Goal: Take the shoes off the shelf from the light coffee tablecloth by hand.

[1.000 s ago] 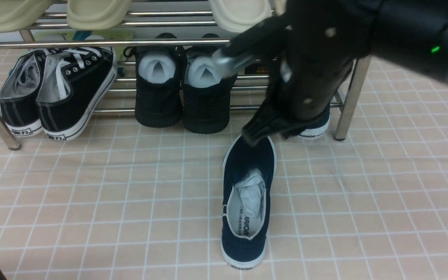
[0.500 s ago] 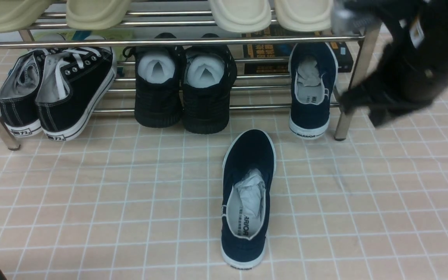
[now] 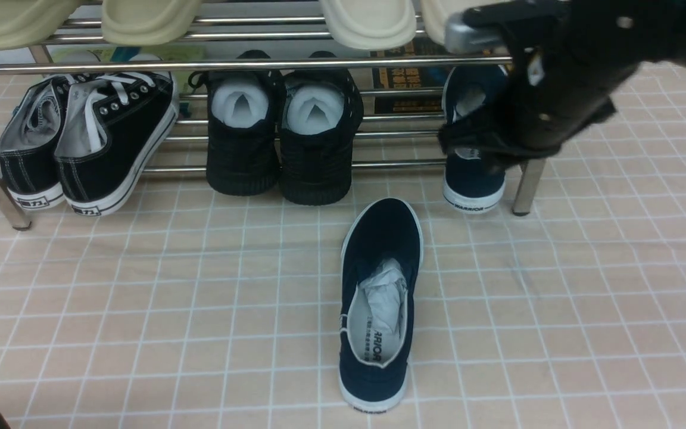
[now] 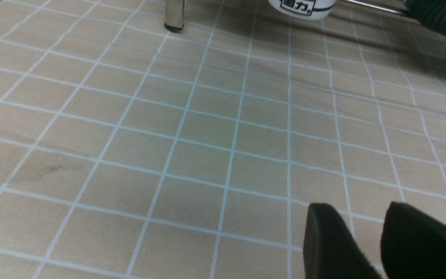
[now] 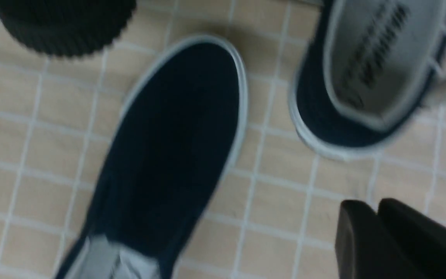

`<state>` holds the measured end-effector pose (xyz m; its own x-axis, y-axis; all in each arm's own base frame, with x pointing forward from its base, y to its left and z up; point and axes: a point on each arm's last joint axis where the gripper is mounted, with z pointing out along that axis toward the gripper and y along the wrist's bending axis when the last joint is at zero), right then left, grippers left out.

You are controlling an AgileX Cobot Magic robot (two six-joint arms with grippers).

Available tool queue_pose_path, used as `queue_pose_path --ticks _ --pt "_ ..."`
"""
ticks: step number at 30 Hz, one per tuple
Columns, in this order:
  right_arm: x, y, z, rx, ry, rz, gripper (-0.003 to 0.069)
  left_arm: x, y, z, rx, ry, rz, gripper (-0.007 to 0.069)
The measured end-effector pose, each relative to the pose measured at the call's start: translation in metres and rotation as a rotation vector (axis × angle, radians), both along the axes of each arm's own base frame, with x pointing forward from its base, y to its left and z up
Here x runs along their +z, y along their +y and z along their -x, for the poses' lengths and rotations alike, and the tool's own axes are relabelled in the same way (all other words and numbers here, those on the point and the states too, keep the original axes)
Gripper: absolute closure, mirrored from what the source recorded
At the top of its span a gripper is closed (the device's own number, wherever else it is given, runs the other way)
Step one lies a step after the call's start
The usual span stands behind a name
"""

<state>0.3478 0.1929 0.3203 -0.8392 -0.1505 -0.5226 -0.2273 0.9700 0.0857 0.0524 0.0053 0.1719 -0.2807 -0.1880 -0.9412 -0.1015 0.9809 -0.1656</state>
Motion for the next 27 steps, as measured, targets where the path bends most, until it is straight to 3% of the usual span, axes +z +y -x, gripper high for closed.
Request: queue_pose_path --ticks 3,9,15,17,21,22,23,25,26,27 --pt "-0.011 0.010 -0.019 0.006 -0.034 -0.007 0.0399 0.000 0.000 0.000 0.000 0.000 0.000 0.0385" --pt "-0.033 0.019 -0.038 0.024 -0.084 0.013 0.0229 0.000 0.000 0.000 0.000 0.000 0.000 0.0385" --pt "-0.052 0.023 -0.050 0.042 -0.108 0.055 0.0202 0.000 0.000 0.000 0.000 0.000 0.000 0.0385" --pt "-0.057 0.023 -0.053 0.045 -0.116 0.069 0.0211 0.000 0.000 0.000 0.000 0.000 0.000 0.0385" --pt "-0.064 0.023 -0.058 0.031 -0.130 0.095 0.0307 0.000 0.000 0.000 0.000 0.000 0.000 0.0385" --pt "-0.065 0.022 -0.058 0.030 -0.132 0.100 0.0345 0.000 0.000 0.000 0.000 0.000 0.000 0.0385" --pt "-0.065 0.022 -0.058 0.029 -0.130 0.111 0.0445 0.000 0.000 0.000 0.000 0.000 0.000 0.0385" --pt "-0.065 0.021 -0.058 0.027 -0.123 0.118 0.0531 0.000 0.000 0.000 0.000 0.000 0.000 0.0385" --pt "-0.063 0.019 -0.055 0.020 -0.109 0.118 0.0615 0.000 0.000 0.000 0.000 0.000 0.000 0.0385" --pt "-0.060 0.019 -0.052 0.021 -0.092 0.123 0.0634 0.000 0.000 0.000 0.000 0.000 0.000 0.0385"
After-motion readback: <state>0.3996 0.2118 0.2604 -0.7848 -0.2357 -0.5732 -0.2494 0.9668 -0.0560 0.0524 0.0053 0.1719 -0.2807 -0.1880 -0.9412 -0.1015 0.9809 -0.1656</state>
